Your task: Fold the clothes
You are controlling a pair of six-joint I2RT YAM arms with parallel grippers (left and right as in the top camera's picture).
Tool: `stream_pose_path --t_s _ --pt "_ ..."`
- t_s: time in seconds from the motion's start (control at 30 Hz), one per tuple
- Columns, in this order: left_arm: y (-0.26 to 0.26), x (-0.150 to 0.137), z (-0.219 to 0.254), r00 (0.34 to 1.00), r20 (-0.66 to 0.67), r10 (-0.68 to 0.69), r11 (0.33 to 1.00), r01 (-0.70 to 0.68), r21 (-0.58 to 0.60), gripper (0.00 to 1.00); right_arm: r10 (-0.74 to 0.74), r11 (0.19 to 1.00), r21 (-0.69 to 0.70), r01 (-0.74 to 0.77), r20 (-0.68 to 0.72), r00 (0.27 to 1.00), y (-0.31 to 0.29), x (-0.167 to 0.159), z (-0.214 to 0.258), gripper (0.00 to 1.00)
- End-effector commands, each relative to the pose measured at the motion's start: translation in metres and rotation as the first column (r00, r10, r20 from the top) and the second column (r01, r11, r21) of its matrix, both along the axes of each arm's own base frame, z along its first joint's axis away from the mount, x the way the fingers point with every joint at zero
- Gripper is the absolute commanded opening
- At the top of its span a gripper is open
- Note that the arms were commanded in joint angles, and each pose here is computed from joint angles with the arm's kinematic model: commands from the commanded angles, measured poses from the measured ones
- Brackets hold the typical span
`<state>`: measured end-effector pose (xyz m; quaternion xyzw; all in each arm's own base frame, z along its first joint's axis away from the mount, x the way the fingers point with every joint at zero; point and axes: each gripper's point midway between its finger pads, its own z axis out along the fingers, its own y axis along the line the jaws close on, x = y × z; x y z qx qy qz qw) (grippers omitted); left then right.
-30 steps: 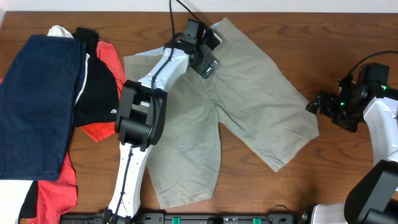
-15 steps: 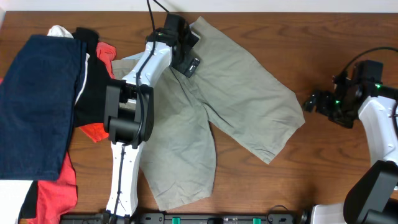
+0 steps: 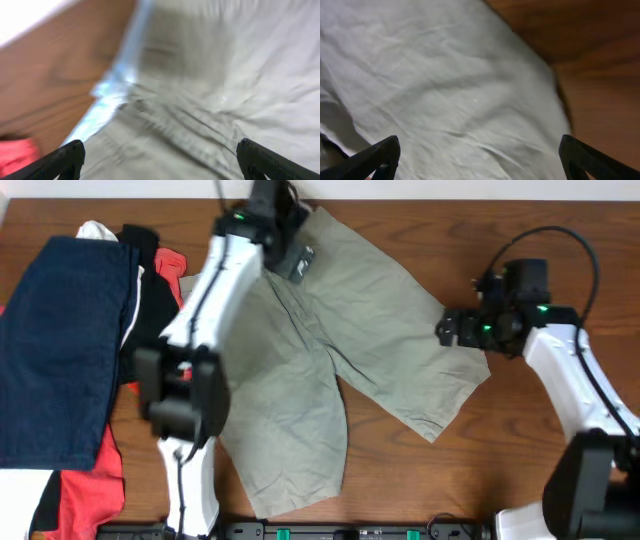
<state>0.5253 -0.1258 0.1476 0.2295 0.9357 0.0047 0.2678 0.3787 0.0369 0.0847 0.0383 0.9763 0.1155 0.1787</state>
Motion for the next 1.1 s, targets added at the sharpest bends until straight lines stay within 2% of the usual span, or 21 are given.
stream_pose_path --t_s 0.0,0.1,0.33,0.67,0.77,0.87,0.9,1.0,1.03,1.07 --pt "0.029 -0.008 0.067 0.988 0.097 0.124 0.991 -0.118 -0.064 0.98 -0.008 0.998 -0.066 0.003 -0.080 0.997 -0.009 -0.002 -0.029 0.94" --pt "0.044 -0.015 0.087 0.981 0.120 0.150 0.987 -0.143 -0.071 0.98 -0.045 0.994 -0.105 0.030 -0.143 0.989 -0.022 -0.006 -0.052 0.84" --pt "0.069 -0.023 0.075 0.979 0.061 0.195 0.980 -0.192 -0.052 0.98 -0.108 0.984 -0.159 0.082 -0.160 0.981 -0.039 -0.006 -0.064 0.82" --pt "0.073 -0.031 0.068 0.979 0.023 0.200 0.979 -0.199 -0.039 0.98 -0.133 0.972 -0.220 0.089 -0.195 0.972 -0.049 -0.006 -0.090 0.65" --pt "0.073 -0.031 0.068 0.979 0.022 0.202 0.979 -0.201 -0.041 0.98 -0.136 0.971 -0.224 0.086 -0.220 0.966 -0.050 -0.009 -0.099 0.55" --pt "0.073 -0.031 0.068 0.976 0.019 0.216 0.975 -0.215 -0.050 0.98 -0.158 0.967 -0.231 0.107 -0.215 0.964 -0.053 -0.008 -0.102 0.38" --pt "0.073 -0.031 0.068 0.976 0.019 0.219 0.975 -0.218 -0.052 0.98 -0.163 0.966 -0.233 0.114 -0.205 0.965 -0.054 -0.005 -0.101 0.29" --pt "0.071 -0.031 0.068 0.976 0.016 0.218 0.975 -0.216 -0.058 0.98 -0.220 0.951 -0.251 0.181 -0.139 0.966 -0.068 0.009 -0.098 0.07" --pt "0.071 -0.031 0.068 0.976 0.016 0.217 0.975 -0.216 -0.058 0.98 -0.235 0.948 -0.245 0.203 -0.107 0.966 -0.072 0.017 -0.096 0.01" --pt "0.071 -0.031 0.068 0.976 0.016 0.217 0.975 -0.216 -0.059 0.98 -0.255 0.943 -0.238 0.232 -0.071 0.964 -0.079 0.025 -0.094 0.01"
